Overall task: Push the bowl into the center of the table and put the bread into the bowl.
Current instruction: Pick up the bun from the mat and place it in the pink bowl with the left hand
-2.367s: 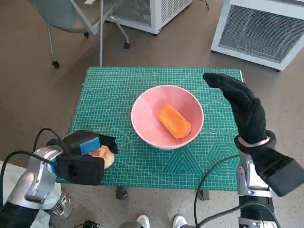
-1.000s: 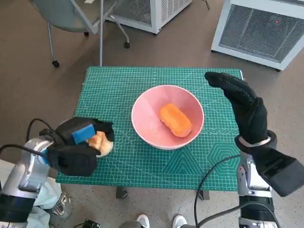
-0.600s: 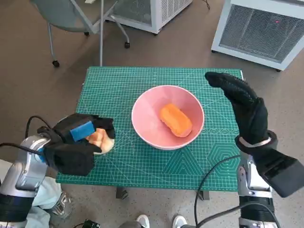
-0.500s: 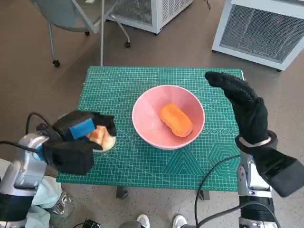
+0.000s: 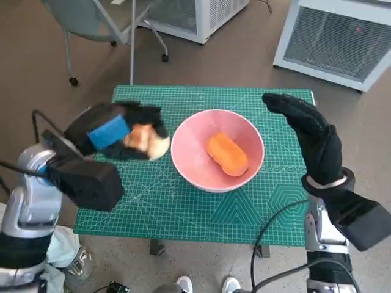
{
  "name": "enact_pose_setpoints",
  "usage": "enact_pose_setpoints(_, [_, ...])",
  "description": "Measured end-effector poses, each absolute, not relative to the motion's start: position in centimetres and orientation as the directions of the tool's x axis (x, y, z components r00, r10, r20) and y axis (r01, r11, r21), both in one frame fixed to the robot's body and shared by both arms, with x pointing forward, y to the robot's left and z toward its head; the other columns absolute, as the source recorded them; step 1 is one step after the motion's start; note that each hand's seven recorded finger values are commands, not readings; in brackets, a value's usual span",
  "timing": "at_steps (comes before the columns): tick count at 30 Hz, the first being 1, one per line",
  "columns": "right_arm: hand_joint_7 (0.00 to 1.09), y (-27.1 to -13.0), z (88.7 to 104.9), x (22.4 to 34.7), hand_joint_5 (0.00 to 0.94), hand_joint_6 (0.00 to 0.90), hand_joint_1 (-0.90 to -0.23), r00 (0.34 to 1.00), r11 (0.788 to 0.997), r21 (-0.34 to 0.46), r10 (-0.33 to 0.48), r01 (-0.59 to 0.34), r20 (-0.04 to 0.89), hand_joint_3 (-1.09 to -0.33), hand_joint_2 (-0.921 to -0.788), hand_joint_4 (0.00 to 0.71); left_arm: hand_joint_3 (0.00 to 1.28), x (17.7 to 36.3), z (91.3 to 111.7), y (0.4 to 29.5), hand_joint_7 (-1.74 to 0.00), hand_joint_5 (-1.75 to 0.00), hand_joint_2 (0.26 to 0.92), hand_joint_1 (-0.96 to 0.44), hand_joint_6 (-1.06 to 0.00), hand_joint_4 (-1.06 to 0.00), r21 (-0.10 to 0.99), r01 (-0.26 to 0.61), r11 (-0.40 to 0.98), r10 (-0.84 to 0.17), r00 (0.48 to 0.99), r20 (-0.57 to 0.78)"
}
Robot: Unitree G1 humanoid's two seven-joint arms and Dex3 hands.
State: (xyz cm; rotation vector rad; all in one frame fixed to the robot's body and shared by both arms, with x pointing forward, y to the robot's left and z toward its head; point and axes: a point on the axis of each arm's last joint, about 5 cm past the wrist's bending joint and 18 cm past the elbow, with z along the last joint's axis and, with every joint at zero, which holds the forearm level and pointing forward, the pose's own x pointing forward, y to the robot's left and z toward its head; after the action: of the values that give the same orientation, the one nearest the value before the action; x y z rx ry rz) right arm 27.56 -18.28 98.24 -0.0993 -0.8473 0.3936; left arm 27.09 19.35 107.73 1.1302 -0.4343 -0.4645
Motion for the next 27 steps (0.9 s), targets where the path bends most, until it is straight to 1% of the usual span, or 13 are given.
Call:
enact_pose_setpoints(4, [0.30, -18.3, 98.2, 27.6, 0.000, -0.001, -0.659, 0.593, 0.922, -0.243, 0.381, -0.301, 0.710, -0.802, -0.921, 0.045, 0.04, 27.4, 108.5, 17.8, -1.12, -1.06, 0.899, 0.00, -0.66, -0.80, 0.927, 0.118, 0.357, -0.588, 0.799, 0.125])
enact_pose_setpoints(11, [0.30, -18.3, 98.2, 27.5, 0.000, -0.001, -0.661, 0.589, 0.922, -0.247, 0.381, -0.298, 0.713, -0.803, -0.921, 0.044, 0.04, 27.7, 109.9, 15.2, -1.07, -1.09, 0.897, 0.00, -0.68, -0.80, 0.935, 0.100, 0.341, -0.650, 0.743, 0.158])
enact_pose_setpoints(16, [0.30, -18.4, 98.2, 27.4, 0.000, -0.001, -0.660, 0.588, 0.923, -0.248, 0.380, -0.295, 0.714, -0.805, -0.921, 0.043, 0.04, 28.2, 110.7, 13.6, -0.93, -1.17, 0.886, 0.00, -0.75, -0.79, 0.939, 0.100, 0.329, -0.689, 0.705, 0.166])
enact_pose_setpoints(20, [0.30, -18.5, 98.3, 27.3, 0.000, -0.001, -0.659, 0.587, 0.924, -0.249, 0.378, -0.290, 0.716, -0.806, -0.921, 0.042, 0.05, 28.7, 110.7, 12.4, -0.85, -1.22, 0.882, 0.00, -0.79, -0.77, 0.941, 0.115, 0.319, -0.718, 0.678, 0.160])
enact_pose_setpoints(23, [0.30, -18.6, 98.3, 27.2, 0.000, -0.001, -0.660, 0.584, 0.926, -0.250, 0.374, -0.284, 0.720, -0.806, -0.921, 0.042, 0.05, 29.2, 110.3, 11.5, -0.86, -1.23, 0.882, 0.00, -0.79, -0.76, 0.944, 0.123, 0.306, -0.738, 0.657, 0.153])
enact_pose_setpoints(24, [0.30, -18.6, 98.3, 27.1, 0.000, -0.001, -0.660, 0.584, 0.926, -0.250, 0.372, -0.282, 0.721, -0.807, -0.921, 0.042, 0.05, 29.4, 110.1, 11.2, -0.91, -1.19, 0.883, 0.00, -0.77, -0.77, 0.945, 0.126, 0.302, -0.745, 0.650, 0.152])
enact_pose_setpoints(27, [0.30, -18.7, 98.3, 26.9, 0.000, -0.001, -0.661, 0.588, 0.928, -0.253, 0.370, -0.273, 0.720, -0.807, -0.921, 0.042, 0.05, 29.9, 109.5, 10.4, -1.00, -1.15, 0.888, 0.00, -0.73, -0.77, 0.949, 0.134, 0.284, -0.763, 0.631, 0.140])
